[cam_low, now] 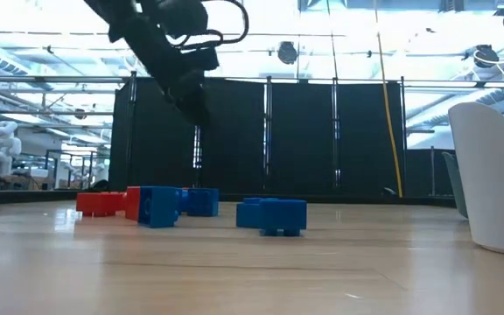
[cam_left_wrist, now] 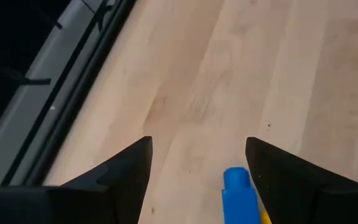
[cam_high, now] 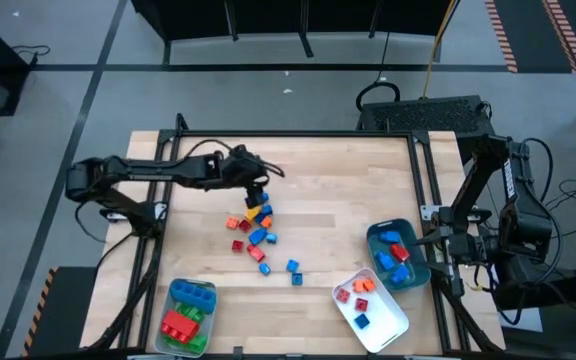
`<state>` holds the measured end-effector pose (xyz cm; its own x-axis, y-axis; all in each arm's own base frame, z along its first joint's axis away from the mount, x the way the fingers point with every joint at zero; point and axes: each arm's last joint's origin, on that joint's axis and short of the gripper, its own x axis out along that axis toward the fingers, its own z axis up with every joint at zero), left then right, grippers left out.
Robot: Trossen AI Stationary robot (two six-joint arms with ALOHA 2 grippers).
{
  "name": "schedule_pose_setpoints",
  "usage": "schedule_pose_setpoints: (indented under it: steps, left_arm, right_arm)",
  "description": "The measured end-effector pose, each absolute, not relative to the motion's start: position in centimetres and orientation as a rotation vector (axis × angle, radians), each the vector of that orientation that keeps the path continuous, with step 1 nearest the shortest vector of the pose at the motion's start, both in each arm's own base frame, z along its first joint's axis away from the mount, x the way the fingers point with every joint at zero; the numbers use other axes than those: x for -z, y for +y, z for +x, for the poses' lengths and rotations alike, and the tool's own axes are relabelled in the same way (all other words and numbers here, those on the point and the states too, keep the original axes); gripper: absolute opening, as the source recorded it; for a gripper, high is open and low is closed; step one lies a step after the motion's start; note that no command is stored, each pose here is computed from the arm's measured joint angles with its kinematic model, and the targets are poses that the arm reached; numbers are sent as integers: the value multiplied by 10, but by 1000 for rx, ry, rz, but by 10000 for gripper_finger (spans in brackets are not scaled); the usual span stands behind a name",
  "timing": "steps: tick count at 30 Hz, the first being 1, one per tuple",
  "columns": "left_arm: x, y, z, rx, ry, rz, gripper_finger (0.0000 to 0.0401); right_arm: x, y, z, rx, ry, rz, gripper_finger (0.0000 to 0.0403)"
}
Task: Sort blocks by size
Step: Put the big square blue game piece into the blue bin
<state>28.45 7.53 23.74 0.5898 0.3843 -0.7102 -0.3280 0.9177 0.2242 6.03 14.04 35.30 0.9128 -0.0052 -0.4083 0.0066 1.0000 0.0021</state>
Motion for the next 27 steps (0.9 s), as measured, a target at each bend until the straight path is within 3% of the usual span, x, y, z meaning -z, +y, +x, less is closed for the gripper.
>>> schedule_pose_setpoints:
  steps: [12,27]
  left_arm:
    - [-166,71,280,-393,960,24,261]
    - [-137,69,268,-379,1018,15,261]
  right_arm:
    - [-353,140,60,17,414,41,171]
    - [-353,141,60,17,413,43,171]
